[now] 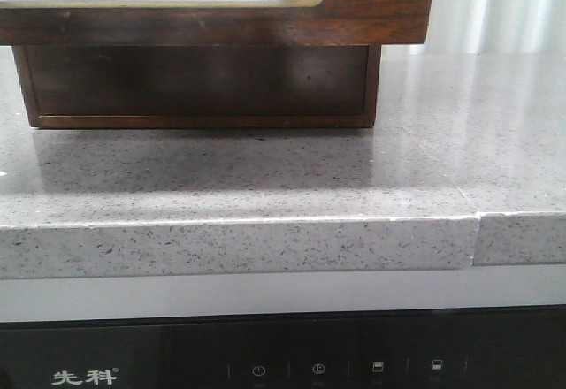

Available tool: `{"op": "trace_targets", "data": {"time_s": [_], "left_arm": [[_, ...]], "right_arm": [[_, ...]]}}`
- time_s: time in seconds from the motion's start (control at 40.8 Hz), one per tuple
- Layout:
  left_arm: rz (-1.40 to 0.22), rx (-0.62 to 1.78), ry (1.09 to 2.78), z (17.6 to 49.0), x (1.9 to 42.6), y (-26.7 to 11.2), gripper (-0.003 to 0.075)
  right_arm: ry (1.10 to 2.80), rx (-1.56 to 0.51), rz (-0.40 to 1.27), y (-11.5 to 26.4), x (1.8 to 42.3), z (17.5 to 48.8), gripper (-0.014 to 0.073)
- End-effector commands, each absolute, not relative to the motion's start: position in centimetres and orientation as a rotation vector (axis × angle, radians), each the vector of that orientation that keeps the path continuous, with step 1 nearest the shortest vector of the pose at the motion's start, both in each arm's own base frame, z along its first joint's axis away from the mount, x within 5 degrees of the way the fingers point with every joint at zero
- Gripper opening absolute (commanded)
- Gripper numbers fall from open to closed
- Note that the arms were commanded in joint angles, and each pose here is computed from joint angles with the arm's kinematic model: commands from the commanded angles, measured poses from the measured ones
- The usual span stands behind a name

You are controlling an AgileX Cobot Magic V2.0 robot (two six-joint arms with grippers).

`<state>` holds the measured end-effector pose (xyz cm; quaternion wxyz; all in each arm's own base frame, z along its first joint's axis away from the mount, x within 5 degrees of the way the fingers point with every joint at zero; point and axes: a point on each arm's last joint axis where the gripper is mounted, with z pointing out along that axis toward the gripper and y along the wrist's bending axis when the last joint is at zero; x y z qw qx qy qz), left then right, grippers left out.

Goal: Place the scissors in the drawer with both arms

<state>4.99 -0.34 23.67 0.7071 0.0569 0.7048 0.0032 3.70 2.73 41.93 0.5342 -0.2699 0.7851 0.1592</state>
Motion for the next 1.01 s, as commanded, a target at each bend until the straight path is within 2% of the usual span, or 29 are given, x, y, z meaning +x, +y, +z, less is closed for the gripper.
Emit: {"op": "trace_targets", "data": {"time_s": [0.0, 0.368, 0.981], "left_arm": [[-0.018, 0.1, 1.482, 24.0, 5.0, -0.4, -0.002], [-0.051, 0.053, 1.427, 21.0, 5.5, -0.4, -0.002], [-0.065, 0.042, 1.416, 21.1, 5.5, -0.4, -0.002]], "right_arm": [[1.791, -0.609, 0.393, 2.8, 3.8, 43.1, -0.0068], [1.791, -0.609, 0.393, 2.8, 3.8, 43.1, -0.0068], [1.791, -0.609, 0.393, 2.8, 3.8, 43.1, -0.0068]]}}
